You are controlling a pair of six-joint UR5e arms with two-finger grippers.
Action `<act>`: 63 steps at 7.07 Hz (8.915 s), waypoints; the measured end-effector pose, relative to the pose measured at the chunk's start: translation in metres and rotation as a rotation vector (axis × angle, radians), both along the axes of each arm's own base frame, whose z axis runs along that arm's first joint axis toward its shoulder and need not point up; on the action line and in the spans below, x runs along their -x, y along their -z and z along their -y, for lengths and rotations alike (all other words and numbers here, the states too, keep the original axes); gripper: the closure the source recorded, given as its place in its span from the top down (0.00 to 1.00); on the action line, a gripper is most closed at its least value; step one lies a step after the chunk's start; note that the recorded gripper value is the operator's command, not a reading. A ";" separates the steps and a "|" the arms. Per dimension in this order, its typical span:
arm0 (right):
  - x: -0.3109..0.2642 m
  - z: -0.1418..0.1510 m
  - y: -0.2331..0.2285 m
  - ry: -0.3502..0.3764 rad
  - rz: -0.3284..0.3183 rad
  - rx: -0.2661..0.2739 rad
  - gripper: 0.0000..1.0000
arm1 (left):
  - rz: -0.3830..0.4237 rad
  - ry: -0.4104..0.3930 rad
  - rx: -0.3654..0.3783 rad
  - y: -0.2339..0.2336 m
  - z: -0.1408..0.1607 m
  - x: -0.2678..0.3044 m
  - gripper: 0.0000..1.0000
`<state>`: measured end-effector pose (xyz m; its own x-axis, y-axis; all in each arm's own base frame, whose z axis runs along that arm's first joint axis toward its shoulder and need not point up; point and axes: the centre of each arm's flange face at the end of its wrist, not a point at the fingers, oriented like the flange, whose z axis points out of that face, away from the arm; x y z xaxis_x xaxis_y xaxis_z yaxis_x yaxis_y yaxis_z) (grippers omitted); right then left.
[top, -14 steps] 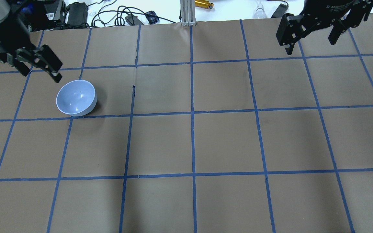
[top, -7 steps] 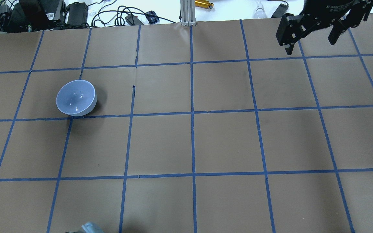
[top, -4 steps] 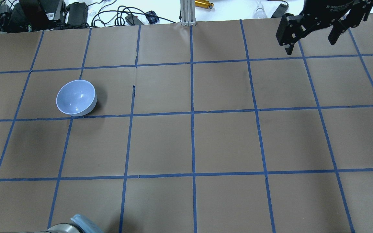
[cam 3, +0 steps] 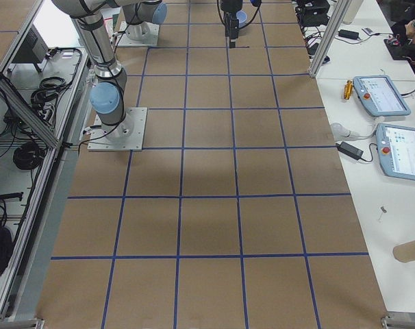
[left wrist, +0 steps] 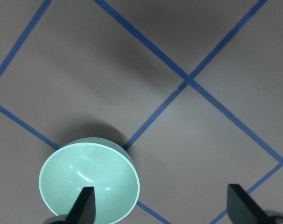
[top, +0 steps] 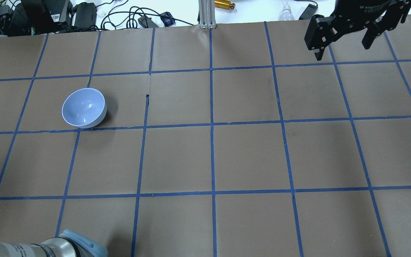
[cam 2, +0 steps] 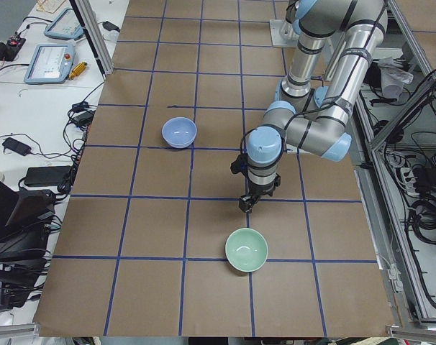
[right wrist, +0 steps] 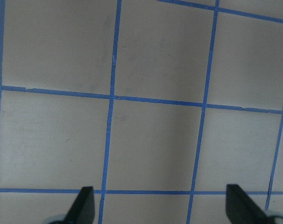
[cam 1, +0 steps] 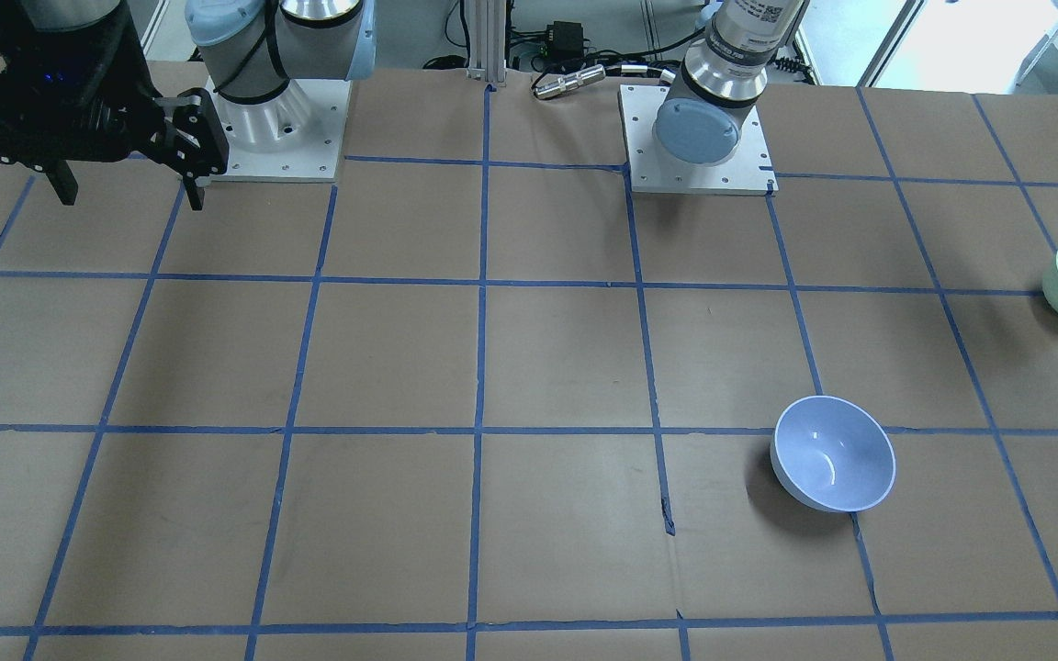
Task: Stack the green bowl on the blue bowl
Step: 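Grasp the rim of the mint green bowl with the left gripper, then lift the mint green bowl and carry it beside the light blue bowl, then lower the mint green bowl into the light blue bowl with left gripper, then open the left gripper and lift it off the stacked bowls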
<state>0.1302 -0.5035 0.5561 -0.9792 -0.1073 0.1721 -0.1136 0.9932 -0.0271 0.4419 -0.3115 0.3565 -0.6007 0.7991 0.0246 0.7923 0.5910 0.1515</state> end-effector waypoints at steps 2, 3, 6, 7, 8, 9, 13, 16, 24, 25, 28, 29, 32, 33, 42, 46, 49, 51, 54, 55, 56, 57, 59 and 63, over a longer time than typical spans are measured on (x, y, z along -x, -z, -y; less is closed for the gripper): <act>0.000 0.000 0.000 -0.001 0.000 0.000 1.00 | 0.008 0.065 0.024 0.021 -0.030 -0.039 1.00; 0.000 0.000 0.000 -0.001 0.000 0.000 1.00 | 0.005 0.086 0.060 0.034 -0.044 -0.058 1.00; 0.000 0.000 0.000 -0.001 0.000 0.000 1.00 | -0.022 0.127 0.125 0.081 -0.057 -0.090 1.00; 0.000 0.000 0.000 -0.001 0.000 0.000 1.00 | -0.025 0.160 0.144 0.095 -0.055 -0.096 1.00; 0.000 0.000 0.000 0.000 0.000 0.000 1.00 | -0.035 0.212 0.172 0.106 -0.051 -0.100 1.00; 0.000 0.000 0.000 -0.001 0.000 0.000 1.00 | -0.050 0.247 0.197 0.116 -0.047 -0.101 1.00; -0.001 0.000 0.000 -0.001 0.000 0.000 1.00 | -0.083 0.280 0.209 0.134 -0.042 -0.102 1.00; 0.000 0.000 0.000 -0.001 0.000 0.000 1.00 | -0.106 0.272 0.178 0.148 -0.044 -0.103 0.95; 0.000 0.000 0.000 0.000 0.000 0.000 1.00 | -0.097 0.272 0.099 0.150 -0.046 -0.103 0.00; 0.000 0.000 0.000 0.000 0.000 0.000 1.00 | -0.092 0.278 0.087 0.147 -0.043 -0.101 0.00; 0.000 0.000 0.000 0.000 0.000 0.000 1.00 | -0.087 0.286 0.078 0.144 -0.039 -0.099 0.00; 0.000 0.000 0.000 0.000 0.000 0.000 1.00 | -0.085 0.291 0.077 0.143 -0.037 -0.098 0.00; 0.000 0.000 0.000 -0.001 0.000 0.000 1.00 | -0.084 0.299 0.076 0.139 -0.032 -0.093 0.00; -0.001 0.000 0.000 -0.001 0.000 0.000 1.00 | -0.072 0.313 0.076 0.131 -0.026 -0.089 0.00; 0.000 0.000 0.000 -0.001 0.000 0.000 1.00 | 0.071 0.454 0.119 -0.010 0.134 0.078 0.00; -0.001 0.000 0.000 -0.001 0.000 0.000 1.00 | 0.043 0.365 0.174 -0.030 0.200 0.209 0.00; 0.000 0.000 0.000 0.000 0.000 0.000 1.00 | 0.006 0.240 0.198 -0.020 0.237 0.315 0.00; 0.000 0.000 0.000 0.000 0.000 0.000 1.00 | -0.024 0.146 0.184 0.000 0.245 0.365 0.00; 0.000 0.000 0.000 -0.001 0.000 0.000 1.00 | -0.053 0.051 0.139 0.038 0.236 0.402 0.00; 0.000 0.000 0.000 -0.001 0.000 0.000 1.00 | -0.058 0.043 0.134 0.047 0.237 0.407 0.00; 0.000 0.000 0.000 -0.001 0.000 0.000 1.00 | -0.062 0.040 0.130 0.055 0.240 0.412 0.00; 0.000 0.000 0.000 -0.001 0.000 0.000 1.00 | -0.064 0.040 0.126 0.062 0.242 0.418 0.36; -0.001 0.000 0.000 -0.001 0.000 0.000 1.00 | -0.062 0.019 0.117 0.070 0.245 0.422 1.00; 0.000 0.000 0.000 -0.001 0.000 0.000 1.00 | -0.057 -0.083 0.134 0.035 0.236 0.433 1.00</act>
